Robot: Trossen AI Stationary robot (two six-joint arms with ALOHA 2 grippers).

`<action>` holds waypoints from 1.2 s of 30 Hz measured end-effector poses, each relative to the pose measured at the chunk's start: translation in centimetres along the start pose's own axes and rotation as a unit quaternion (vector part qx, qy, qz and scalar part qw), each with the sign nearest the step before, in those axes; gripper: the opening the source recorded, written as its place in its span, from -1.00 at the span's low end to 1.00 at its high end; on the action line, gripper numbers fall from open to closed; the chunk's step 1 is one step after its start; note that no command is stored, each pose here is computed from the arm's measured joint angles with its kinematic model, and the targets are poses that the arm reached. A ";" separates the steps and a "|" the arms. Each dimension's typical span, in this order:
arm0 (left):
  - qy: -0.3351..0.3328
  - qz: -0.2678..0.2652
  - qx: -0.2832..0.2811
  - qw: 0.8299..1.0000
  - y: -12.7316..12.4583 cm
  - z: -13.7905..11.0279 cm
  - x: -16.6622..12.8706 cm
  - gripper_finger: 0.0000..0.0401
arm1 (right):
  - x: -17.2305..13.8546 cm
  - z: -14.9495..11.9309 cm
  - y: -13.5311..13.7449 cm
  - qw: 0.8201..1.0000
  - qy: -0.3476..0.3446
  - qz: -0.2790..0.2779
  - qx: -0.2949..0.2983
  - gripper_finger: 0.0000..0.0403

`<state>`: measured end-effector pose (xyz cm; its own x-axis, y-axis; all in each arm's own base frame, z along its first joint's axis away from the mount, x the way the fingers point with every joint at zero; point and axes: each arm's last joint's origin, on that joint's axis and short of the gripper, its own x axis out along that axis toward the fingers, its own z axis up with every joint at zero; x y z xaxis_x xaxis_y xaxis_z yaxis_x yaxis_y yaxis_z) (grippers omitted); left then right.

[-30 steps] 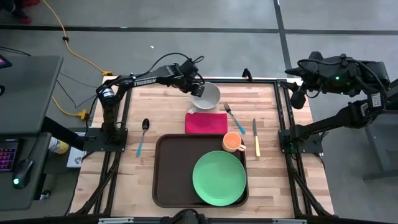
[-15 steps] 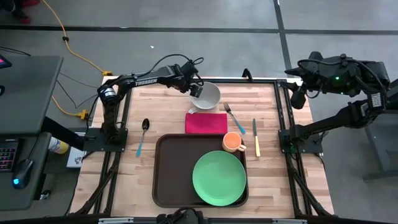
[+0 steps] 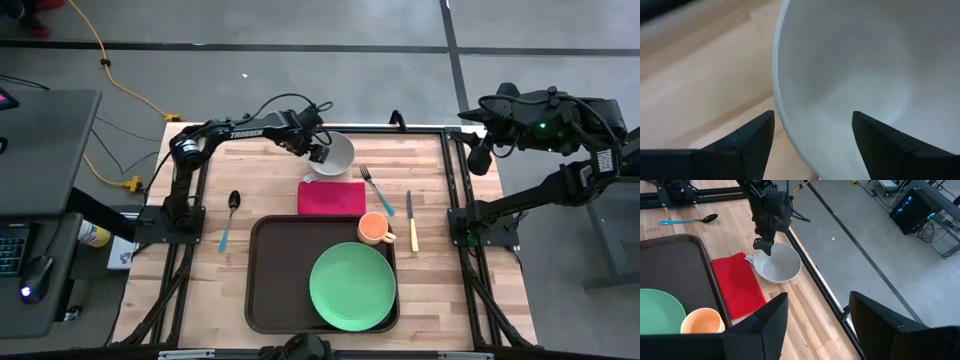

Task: Set up tray
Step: Put the gray bowl on the green plate to the bottom of the orange mug

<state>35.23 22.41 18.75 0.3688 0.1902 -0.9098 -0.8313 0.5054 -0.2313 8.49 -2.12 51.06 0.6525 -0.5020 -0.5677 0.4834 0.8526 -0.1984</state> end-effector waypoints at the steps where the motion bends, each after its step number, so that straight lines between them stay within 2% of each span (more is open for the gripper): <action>1: 0.004 -0.003 0.000 1.000 0.0 0.0 0.2 0.47 | 0.0 0.0 0.0 1.000 0.000 0.000 0.000 -0.05; 6: 0.014 -0.012 0.001 1.000 0.0 -0.1 0.6 0.46 | 0.0 0.0 0.0 1.000 0.000 0.000 0.000 -0.05; 10: 0.009 -0.003 0.001 1.000 0.1 -0.1 0.6 0.33 | 0.0 0.0 0.0 1.000 0.000 0.000 0.003 -0.05; 14: 0.011 -0.007 0.008 1.000 0.3 0.0 0.6 0.05 | 0.0 0.0 0.0 1.000 0.000 0.000 0.005 -0.05; 24: 0.007 -0.021 0.052 0.998 0.1 0.2 0.3 -0.87 | 0.0 0.0 0.0 1.000 0.000 0.004 0.007 -0.05; 33: -0.001 -0.019 0.064 0.998 0.2 0.4 0.3 -0.91 | 0.0 0.0 0.0 1.000 0.000 0.006 0.010 -0.05; 36: -0.010 -0.034 0.063 0.997 0.3 0.7 0.4 -0.91 | 0.0 0.0 0.0 1.000 0.000 0.006 0.010 -0.05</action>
<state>35.39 23.25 18.54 0.4309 0.1682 -0.8866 -0.7462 0.6189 -0.2453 8.49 -2.09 51.05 0.6573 -0.4924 -0.5705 0.4875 0.8551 -0.1764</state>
